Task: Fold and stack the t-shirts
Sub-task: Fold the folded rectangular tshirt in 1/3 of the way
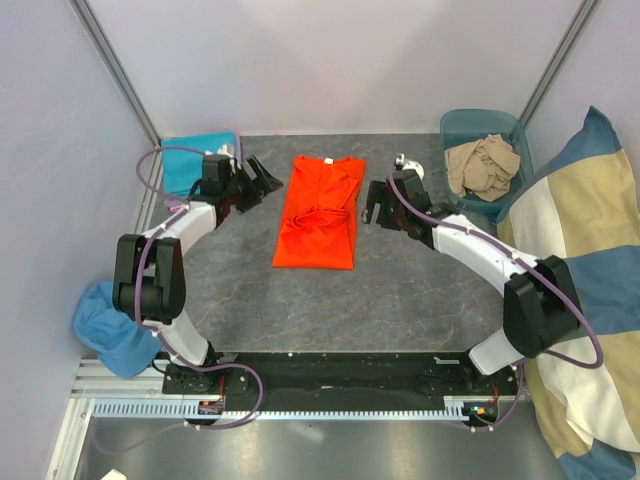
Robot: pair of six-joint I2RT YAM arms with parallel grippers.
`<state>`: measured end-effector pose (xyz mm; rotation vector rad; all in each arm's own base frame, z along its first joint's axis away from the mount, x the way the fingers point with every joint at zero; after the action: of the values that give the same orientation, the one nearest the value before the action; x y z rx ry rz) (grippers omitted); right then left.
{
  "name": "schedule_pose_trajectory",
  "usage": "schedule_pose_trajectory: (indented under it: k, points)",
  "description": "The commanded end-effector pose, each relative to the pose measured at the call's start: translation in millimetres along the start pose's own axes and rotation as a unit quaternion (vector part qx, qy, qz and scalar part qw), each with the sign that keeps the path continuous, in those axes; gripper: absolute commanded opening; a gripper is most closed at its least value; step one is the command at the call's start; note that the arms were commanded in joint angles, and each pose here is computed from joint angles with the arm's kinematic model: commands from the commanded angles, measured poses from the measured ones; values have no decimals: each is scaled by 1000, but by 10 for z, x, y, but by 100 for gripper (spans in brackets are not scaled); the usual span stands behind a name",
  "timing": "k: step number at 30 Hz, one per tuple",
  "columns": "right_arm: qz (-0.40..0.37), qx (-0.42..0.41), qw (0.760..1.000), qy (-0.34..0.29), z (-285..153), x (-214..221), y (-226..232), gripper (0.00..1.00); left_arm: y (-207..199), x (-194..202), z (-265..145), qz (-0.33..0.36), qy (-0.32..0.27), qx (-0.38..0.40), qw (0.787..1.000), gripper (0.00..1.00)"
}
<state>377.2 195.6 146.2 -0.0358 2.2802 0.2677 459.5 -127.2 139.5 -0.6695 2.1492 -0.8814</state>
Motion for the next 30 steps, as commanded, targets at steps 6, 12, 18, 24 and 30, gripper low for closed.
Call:
schedule_pose_trajectory:
  k: [6,12,18,24,30]
  points:
    - [42,-66,996,44,-237,739,212,90,398,1137,-408,-9,70,-37,997,95]
    - [56,-75,994,57,-285,1030,265,90,555,1434,-492,9,88,-57,994,96]
    - [54,-71,994,57,-307,1064,243,90,739,1584,-528,18,107,-76,991,96]
    - [57,-70,993,69,-255,1188,259,90,816,1780,-603,24,121,-85,989,96]
    - [55,-70,994,68,-259,1198,269,90,886,1995,-637,23,136,-92,986,96]
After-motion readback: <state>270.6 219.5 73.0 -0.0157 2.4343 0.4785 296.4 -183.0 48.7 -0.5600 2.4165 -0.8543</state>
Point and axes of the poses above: each gripper's point midway between its finger pads, its own z axis out along the fingers, its own y axis along the line the jaws close on, x = y × z, the point moved 1 cm from there along -z, back along the fingers, and after that the axes turned 11 degrees about -z, right-handed, at the moved point
